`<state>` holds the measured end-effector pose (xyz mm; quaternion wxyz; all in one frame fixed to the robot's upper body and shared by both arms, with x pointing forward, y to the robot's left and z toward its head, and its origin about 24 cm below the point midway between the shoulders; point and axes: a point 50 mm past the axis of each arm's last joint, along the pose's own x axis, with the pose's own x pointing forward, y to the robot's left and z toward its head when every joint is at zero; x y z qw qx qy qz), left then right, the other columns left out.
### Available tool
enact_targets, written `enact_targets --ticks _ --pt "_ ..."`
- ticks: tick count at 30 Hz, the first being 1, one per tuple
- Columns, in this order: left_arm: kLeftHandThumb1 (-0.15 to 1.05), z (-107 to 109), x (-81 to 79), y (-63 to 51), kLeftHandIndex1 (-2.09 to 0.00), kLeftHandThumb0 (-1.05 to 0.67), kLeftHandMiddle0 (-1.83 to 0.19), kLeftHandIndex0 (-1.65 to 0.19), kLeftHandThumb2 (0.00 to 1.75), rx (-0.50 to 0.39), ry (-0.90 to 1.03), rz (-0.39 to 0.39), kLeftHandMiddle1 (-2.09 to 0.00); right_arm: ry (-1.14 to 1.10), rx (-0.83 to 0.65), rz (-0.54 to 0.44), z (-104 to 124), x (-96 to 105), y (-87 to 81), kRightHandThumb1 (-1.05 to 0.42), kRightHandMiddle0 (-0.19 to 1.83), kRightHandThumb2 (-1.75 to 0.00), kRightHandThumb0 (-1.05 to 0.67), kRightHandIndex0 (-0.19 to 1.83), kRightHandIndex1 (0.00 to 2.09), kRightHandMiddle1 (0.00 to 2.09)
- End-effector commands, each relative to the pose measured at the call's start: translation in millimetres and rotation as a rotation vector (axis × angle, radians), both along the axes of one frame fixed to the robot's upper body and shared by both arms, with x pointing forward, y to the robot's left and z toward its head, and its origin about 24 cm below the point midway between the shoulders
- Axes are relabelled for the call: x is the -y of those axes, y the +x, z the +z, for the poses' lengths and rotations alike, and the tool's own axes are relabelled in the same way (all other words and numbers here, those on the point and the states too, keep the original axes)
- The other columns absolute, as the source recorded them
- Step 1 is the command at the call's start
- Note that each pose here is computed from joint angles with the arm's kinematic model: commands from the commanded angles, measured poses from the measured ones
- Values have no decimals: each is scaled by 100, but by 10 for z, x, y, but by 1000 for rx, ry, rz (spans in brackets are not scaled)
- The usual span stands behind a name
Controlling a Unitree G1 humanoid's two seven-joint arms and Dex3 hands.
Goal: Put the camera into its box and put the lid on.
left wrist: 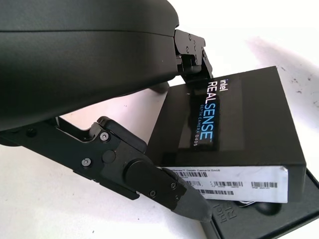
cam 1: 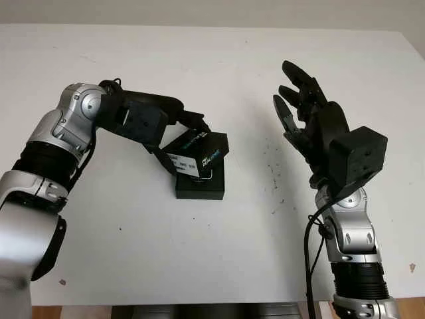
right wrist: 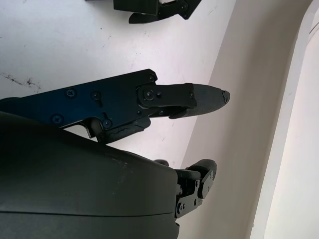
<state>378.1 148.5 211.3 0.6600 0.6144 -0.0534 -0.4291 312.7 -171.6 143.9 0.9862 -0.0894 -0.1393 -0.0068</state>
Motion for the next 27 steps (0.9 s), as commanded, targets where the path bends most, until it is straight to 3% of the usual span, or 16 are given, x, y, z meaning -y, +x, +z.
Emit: enact_targets --ticks 1,6,7,10,13,18,22,27 --pt "92 -22 16 -28 -109 -49 -15 -6 6 12 -18 -11 -110 -5 13 -2 12 -1 -7 -105 9 -32 -58 0 40 44" --pt "103 -24 39 -84 -127 -38 -29 -21 9 90 -81 -48 -132 -4 12 5 10 -5 -4 -105 7 -32 -58 4 34 46" --pt "104 -28 42 -93 -134 -38 -30 -23 11 104 -96 -54 -145 -5 12 3 10 -6 -4 -105 7 -33 -58 4 33 46" --pt "105 -38 47 -114 -148 -39 -28 -21 15 120 -123 -59 -164 -11 13 -2 11 -14 -7 -105 8 -32 -58 5 33 46" --pt "105 -31 50 -132 -153 -37 -24 -15 18 109 -128 -44 -169 -3 16 3 7 -17 -10 -105 8 -32 -58 9 35 47" --pt "105 28 56 -206 -147 -33 -25 -12 19 149 -139 22 -156 0 8 2 11 -30 -15 -105 8 -33 -57 2 30 48" --pt "105 112 83 -312 -143 -27 -36 -17 17 208 -176 116 -169 -3 6 1 6 -38 -13 -105 7 -33 -57 2 26 49" --pt "105 230 87 -423 -148 -24 -36 -15 25 184 -181 235 -162 -15 5 2 -7 -49 -8 -105 5 -34 -59 6 24 50"
